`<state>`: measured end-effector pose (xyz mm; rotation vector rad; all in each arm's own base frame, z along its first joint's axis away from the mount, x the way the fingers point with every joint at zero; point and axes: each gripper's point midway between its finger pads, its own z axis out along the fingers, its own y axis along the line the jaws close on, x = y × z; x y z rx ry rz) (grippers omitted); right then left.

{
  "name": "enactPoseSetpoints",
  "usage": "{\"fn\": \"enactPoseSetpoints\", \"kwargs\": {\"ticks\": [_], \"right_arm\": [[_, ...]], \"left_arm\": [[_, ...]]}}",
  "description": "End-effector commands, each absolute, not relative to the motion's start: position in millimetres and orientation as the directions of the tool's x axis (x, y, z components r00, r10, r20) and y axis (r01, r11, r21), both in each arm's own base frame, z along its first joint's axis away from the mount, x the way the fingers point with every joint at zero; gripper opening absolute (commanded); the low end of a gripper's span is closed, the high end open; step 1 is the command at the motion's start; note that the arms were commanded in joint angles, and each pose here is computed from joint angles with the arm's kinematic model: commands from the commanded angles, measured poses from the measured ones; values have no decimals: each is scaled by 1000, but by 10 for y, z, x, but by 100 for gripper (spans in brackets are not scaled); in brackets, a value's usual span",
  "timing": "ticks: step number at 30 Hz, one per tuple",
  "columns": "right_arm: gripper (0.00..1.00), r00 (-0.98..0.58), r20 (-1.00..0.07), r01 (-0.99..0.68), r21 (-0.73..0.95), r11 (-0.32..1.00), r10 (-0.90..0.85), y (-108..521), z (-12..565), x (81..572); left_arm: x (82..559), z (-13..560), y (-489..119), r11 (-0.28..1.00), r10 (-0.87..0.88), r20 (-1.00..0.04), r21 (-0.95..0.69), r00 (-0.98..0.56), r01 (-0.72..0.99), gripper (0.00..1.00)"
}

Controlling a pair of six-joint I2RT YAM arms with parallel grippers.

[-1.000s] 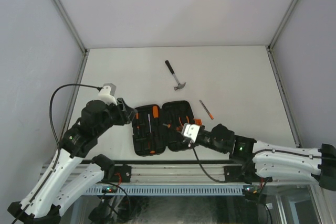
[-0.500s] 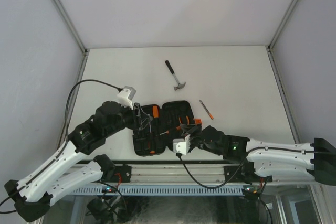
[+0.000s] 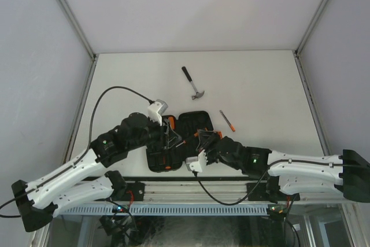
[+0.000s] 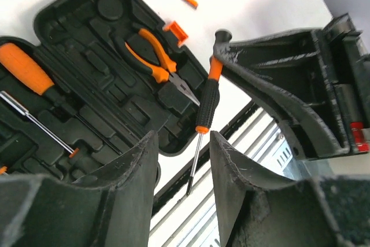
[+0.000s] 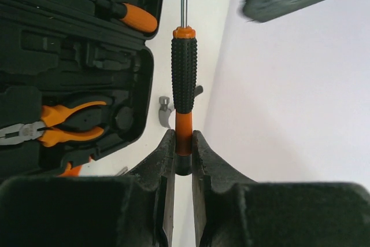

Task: Sort the tools into containers
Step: Pick up the screwdriver from the center of the board.

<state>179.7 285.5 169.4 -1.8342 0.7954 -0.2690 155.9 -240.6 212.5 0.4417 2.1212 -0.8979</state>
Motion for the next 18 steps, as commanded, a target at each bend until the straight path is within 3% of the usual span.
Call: {"fn": "enactPoseSetpoints", "kwargs": {"ticks": [1,11,18], "right_arm": [[0,786,-133,-306,-932,-193,-604,2957,2036,1816],[0,799,-149,-310,-932,-187,-583,2957,2079,1763],[0,803,-168,-330,-924,-193,-572,2945,2050,1713]], "left_arm": [[1470,2065,-2596,635,45,-757,-481,-651,604,45],[1362,1870,-2760,613,150,-732,-458,-664,644,41],[1388,1905,-2770,615,146,-743,-449,-653,649,22]]}}
